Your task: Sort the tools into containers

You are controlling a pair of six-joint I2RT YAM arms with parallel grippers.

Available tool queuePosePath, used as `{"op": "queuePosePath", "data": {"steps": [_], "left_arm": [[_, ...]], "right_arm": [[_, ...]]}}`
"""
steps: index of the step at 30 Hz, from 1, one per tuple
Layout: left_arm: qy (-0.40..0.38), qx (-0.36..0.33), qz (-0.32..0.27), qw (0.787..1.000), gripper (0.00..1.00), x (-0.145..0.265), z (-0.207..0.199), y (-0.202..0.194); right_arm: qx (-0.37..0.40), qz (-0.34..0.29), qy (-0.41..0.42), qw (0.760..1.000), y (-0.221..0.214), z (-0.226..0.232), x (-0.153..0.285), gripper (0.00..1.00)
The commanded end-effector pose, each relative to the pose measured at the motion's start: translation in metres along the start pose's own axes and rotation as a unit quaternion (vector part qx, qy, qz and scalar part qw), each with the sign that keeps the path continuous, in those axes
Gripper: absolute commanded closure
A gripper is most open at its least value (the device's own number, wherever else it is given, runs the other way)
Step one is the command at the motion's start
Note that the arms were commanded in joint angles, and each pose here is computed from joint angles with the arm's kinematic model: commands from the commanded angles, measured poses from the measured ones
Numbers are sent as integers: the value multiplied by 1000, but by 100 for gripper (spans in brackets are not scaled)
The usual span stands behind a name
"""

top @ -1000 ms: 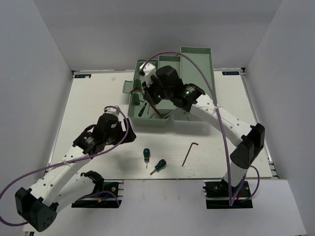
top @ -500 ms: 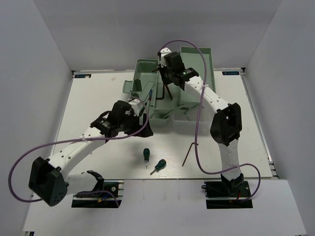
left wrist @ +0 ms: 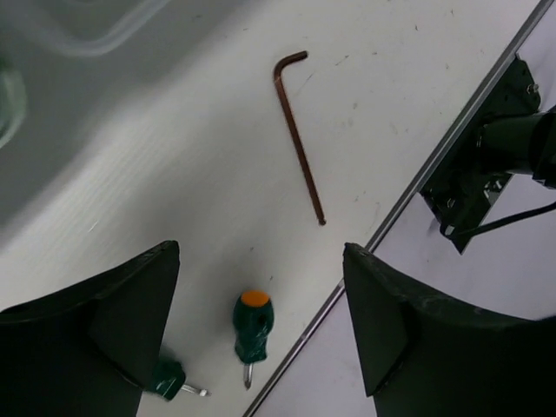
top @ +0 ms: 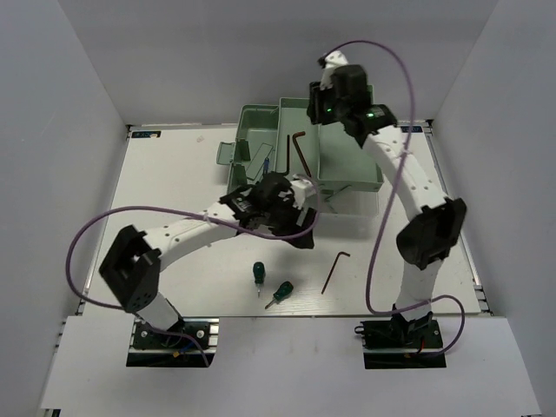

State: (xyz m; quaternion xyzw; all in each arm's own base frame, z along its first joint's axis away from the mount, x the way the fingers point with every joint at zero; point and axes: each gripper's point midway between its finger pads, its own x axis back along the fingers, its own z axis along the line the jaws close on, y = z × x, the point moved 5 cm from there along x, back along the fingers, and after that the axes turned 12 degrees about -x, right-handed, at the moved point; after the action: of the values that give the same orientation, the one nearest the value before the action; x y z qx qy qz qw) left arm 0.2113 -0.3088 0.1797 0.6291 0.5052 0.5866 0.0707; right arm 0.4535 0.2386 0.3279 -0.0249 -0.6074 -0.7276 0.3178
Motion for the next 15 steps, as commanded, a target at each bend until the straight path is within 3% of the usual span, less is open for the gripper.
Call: {"op": "queuePosePath", "data": {"steps": [1,4,7,15], "left_arm": [[-7,-48,2,999,16,-16,-26,16],[10,-60,31,998,24,-45,-42,10],[81,-49,63,994,30,-67,-42,-1],[118,-50,103,986,47,-114,-58,-13]], "right_arm": [[-36,-92,-17,995,54,-24,58,58],[-58,-88,-44,993,48,-53,71,60],[-83,-88,-63,991,42,-78,91,60],[-115,-64,-45,990,16,-95,109,60]]}}
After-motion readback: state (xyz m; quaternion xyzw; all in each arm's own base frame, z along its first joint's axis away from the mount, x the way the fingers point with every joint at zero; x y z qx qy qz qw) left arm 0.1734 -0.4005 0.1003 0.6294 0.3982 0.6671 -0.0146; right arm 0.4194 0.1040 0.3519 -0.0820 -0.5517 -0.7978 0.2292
